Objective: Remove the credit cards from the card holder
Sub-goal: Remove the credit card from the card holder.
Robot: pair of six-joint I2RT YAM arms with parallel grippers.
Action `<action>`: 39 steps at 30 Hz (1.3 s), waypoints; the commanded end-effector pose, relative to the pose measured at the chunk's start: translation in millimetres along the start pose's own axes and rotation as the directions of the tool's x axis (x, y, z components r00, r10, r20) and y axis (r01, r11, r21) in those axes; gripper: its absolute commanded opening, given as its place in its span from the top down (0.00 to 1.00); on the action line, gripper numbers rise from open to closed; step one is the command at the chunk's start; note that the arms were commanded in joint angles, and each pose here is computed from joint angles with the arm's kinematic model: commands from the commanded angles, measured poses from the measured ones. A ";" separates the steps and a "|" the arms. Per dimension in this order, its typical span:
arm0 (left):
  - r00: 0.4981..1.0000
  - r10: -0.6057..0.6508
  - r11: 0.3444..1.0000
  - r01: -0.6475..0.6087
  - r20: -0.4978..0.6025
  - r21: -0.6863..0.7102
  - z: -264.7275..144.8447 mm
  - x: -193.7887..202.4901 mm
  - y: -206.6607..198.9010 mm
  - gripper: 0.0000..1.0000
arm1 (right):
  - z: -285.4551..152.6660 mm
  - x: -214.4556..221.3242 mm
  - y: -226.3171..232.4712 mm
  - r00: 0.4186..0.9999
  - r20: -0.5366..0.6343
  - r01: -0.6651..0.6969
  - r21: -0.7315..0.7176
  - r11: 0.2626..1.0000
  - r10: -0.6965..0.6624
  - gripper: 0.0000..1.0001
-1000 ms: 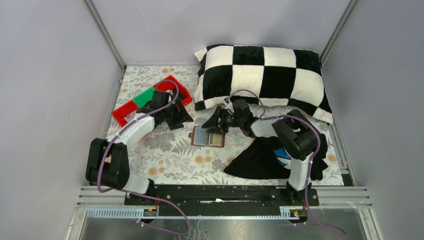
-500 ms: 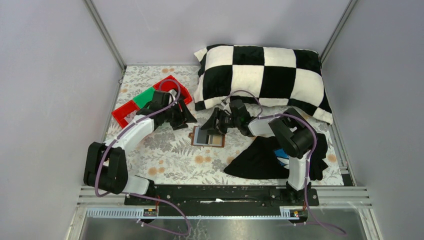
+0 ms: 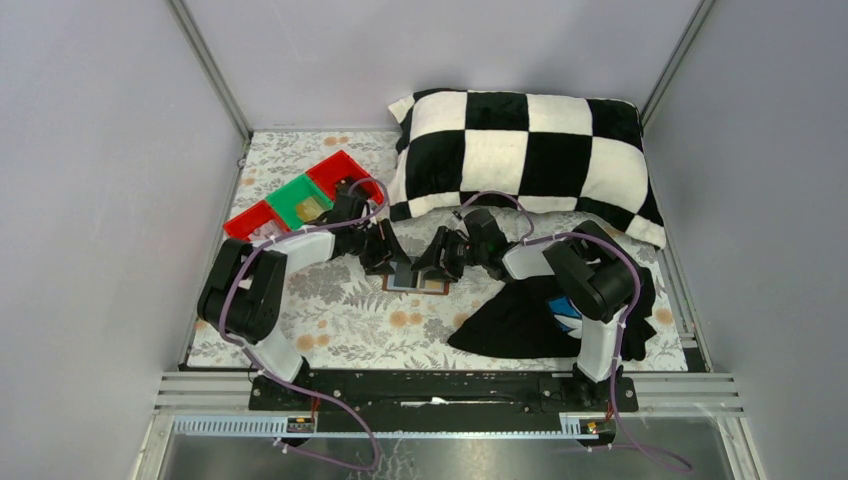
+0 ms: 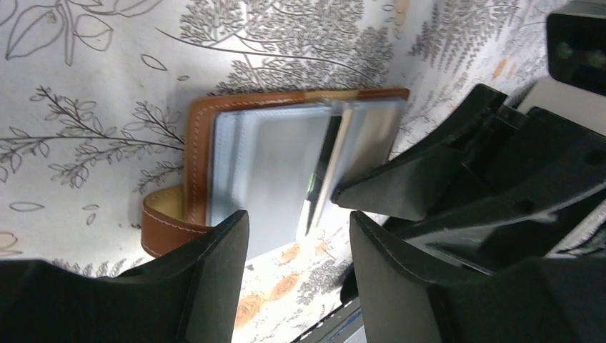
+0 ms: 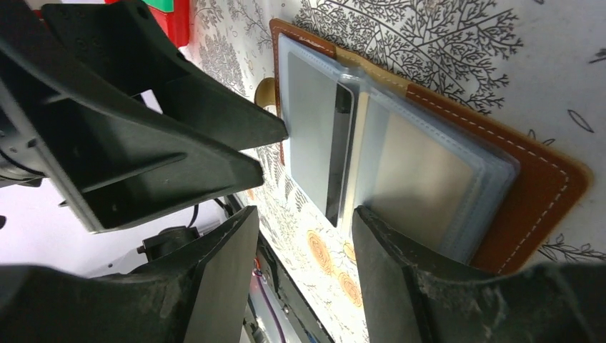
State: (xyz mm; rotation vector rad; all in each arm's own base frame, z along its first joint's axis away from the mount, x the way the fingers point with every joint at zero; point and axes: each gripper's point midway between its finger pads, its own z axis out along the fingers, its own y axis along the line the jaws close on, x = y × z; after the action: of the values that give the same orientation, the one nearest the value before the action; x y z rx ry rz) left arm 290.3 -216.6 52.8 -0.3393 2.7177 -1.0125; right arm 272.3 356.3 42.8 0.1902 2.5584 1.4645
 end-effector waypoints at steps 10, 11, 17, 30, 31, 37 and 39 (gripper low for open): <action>0.998 -0.035 0.998 0.032 -0.049 -0.063 26.0 16.7 41.7 0.42 | 6.1 -15.5 -18.0 0.997 0.064 -0.055 0.109 0.992 0.048 0.48; 0.998 -0.042 0.997 0.038 -0.054 -0.063 27.4 18.7 43.7 0.43 | 7.7 -15.6 -16.7 0.997 0.063 -0.055 0.101 0.993 0.049 0.49; 0.996 -0.056 0.997 0.052 -0.075 -0.050 33.6 24.5 47.5 0.43 | 13.6 -15.6 -16.4 0.996 0.055 -0.074 0.072 0.995 0.070 0.57; 0.995 -0.065 0.995 0.060 -0.071 -0.078 34.7 23.5 55.8 0.43 | 3.7 -13.1 -17.6 0.993 0.086 -0.089 0.052 0.995 0.084 0.98; 0.995 -0.068 0.995 0.063 -0.068 -0.077 34.2 22.5 56.5 0.43 | 2.5 -12.1 -18.6 0.993 0.086 -0.089 0.051 0.995 0.085 1.00; 0.995 -0.088 0.993 0.083 -0.057 -0.082 30.3 18.2 63.3 0.44 | -8.1 -9.4 -23.0 0.991 0.090 -0.105 0.025 0.994 0.102 1.00; 0.994 -0.095 0.992 0.090 -0.054 -0.086 29.4 16.9 66.6 0.44 | -12.4 -8.2 -28.0 0.990 0.089 -0.111 0.028 0.993 0.108 1.00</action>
State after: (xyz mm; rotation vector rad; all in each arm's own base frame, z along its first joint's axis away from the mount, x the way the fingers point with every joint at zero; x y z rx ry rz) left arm 290.3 -225.8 36.2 -0.3471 2.6939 -1.2090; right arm 279.5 343.8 23.9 0.3690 2.5443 1.4285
